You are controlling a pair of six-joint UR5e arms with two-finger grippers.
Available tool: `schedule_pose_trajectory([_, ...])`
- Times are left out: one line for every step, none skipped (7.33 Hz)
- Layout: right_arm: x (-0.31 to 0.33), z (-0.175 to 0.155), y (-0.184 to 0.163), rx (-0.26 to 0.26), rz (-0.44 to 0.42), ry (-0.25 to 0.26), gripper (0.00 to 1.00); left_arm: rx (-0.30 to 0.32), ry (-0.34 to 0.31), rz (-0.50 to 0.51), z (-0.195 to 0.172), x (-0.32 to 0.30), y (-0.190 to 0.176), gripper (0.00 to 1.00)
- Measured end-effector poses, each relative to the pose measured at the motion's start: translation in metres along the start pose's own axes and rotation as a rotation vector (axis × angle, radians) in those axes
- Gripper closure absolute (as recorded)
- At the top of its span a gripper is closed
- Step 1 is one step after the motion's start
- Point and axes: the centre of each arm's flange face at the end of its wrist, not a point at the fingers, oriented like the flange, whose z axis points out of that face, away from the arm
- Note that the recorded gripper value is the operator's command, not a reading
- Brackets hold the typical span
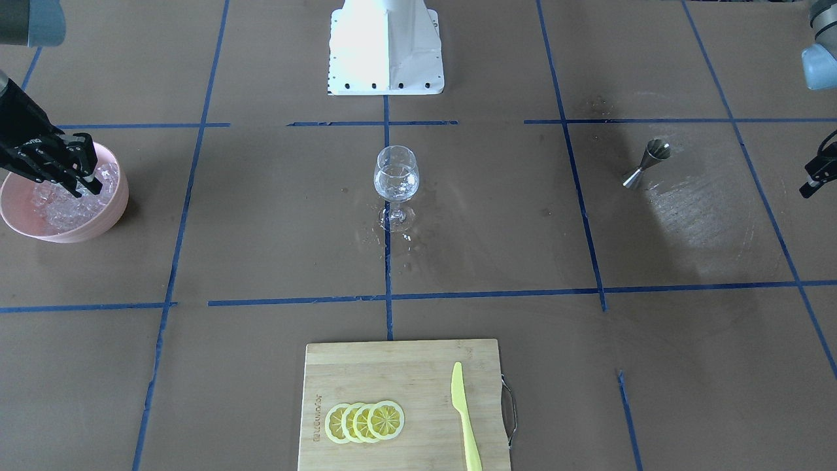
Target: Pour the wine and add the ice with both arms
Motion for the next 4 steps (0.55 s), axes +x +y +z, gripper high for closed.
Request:
schedule_pose_trajectory([-0.041,-0.008,-0.018,0.013,0.045,-0.031,1.0,-0.037,-0.007,-0.002,-0.009,-0.014,-0.007,0.0])
schedule_pose_trajectory([-0.089,-0.009,-0.026,0.017,0.09,-0.068,1.0,-0.067,-0.018,-0.003,-0.021,-0.025,-0.019,0.0])
schedule_pose_trajectory([-0.146,-0.001,-0.022,0.014,0.125,-0.097,1.0,-0.091,-0.026,-0.006,-0.031,-0.035,-0.027,0.0])
schedule_pose_trajectory([-0.204,0.009,-0.011,0.012,0.156,-0.109,1.0,-0.107,-0.031,-0.014,-0.037,-0.041,-0.031,0.0])
